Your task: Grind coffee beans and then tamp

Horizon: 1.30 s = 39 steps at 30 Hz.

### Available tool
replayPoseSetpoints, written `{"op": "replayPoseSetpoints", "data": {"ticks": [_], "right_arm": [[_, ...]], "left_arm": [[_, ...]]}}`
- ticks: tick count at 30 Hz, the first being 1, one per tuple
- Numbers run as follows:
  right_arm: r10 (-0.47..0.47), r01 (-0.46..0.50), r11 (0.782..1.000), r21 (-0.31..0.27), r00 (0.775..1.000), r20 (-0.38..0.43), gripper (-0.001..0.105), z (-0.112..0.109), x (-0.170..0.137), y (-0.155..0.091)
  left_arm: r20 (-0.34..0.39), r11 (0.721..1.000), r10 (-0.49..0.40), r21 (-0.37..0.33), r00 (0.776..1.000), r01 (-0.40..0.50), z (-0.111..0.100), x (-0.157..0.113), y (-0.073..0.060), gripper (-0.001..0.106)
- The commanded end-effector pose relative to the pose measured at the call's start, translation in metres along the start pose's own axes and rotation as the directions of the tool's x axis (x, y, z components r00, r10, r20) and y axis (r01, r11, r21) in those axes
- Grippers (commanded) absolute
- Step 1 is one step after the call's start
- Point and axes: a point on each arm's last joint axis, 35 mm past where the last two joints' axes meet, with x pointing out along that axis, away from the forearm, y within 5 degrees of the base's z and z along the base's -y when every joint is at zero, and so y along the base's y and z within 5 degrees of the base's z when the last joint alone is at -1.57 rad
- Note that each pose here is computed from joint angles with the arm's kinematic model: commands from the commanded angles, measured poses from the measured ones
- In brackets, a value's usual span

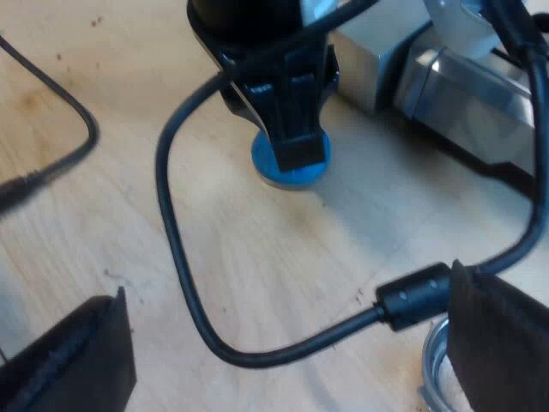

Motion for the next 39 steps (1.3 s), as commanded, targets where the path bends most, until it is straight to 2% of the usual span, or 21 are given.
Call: {"op": "replayPoseSetpoints", "data": {"ticks": [1,6,7,9,10,13,16,19,23,24,27,28,32,34,39], "right_arm": [[0.008,-0.008,1.0,-0.001,0.999,0.047,0.077,0.01,-0.006,-0.003],[0.007,-0.008,1.0,0.01,0.997,0.071,0.077,0.017,-0.023,-0.01],[0.008,-0.008,1.0,0.007,0.998,0.065,0.077,0.017,-0.027,-0.011],[-0.01,0.01,1.0,0.003,0.999,0.051,0.077,0.017,-0.038,-0.017],[-0.035,0.035,0.999,-0.001,0.999,0.036,0.077,0.016,-0.044,-0.02],[-0.102,0.102,0.995,-0.01,0.995,0.013,0.077,0.01,-0.051,-0.026],[-0.107,0.107,0.994,-0.013,0.994,0.007,0.077,-0.003,-0.051,-0.026],[-0.102,0.102,0.995,-0.004,0.995,0.018,0.077,-0.022,-0.046,-0.023],[-0.103,0.103,0.995,0.016,0.993,0.064,0.077,-0.043,-0.04,-0.02],[-0.104,0.102,0.995,0.022,0.992,0.073,0.077,-0.053,-0.038,-0.02],[-0.104,0.102,0.994,0.026,0.991,0.08,0.077,-0.066,-0.037,-0.019],[-0.104,0.102,0.994,0.023,0.992,0.075,0.077,-0.076,-0.037,-0.019],[-0.109,0.108,0.994,0.013,0.992,0.056,0.077,-0.092,-0.036,-0.019],[-0.122,0.122,0.992,-0.001,0.992,0.03,0.077,-0.103,-0.036,-0.019],[-0.118,0.119,0.993,-0.006,0.993,0.022,0.077,-0.107,-0.036,-0.019]], "left_arm": [[-0.008,1.0,0.007,-0.015,1.0,-0.007,-0.002,-0.005,0.0,0.0],[0.078,1.0,0.006,-0.017,0.997,-0.005,-0.005,-0.027,0.001,0.0],[0.119,1.0,0.0,-0.017,0.993,0.002,-0.008,-0.037,0.001,0.0],[0.148,1.0,-0.012,-0.016,0.989,0.014,-0.01,-0.045,0.0,0.0],[0.201,0.999,-0.038,-0.011,0.979,0.041,-0.014,-0.058,-0.001,0.0],[0.272,0.995,-0.102,0.009,0.957,0.104,-0.022,-0.077,-0.003,0.0],[0.325,0.988,-0.153,0.026,0.933,0.153,-0.029,-0.091,-0.005,0.0],[0.339,0.981,-0.188,0.022,0.922,0.192,-0.033,-0.097,-0.006,0.0],[0.334,0.979,-0.199,0.025,0.921,0.202,-0.035,-0.098,-0.006,0.0],[0.328,0.973,-0.229,0.037,0.917,0.229,-0.035,-0.098,-0.008,0.0],[0.321,0.965,-0.262,0.094,0.91,0.244,-0.035,-0.099,-0.019,0.0],[0.313,0.963,-0.266,0.127,0.912,0.238,-0.036,-0.099,-0.027,0.0],[0.319,0.961,-0.247,0.202,0.915,0.189,-0.035,-0.105,-0.044,0.0],[0.332,0.949,-0.272,0.25,0.903,0.194,-0.034,-0.112,-0.054,0.0],[0.35,0.924,-0.316,0.326,0.882,0.202,-0.032,-0.127,-0.069,0.0]]}}
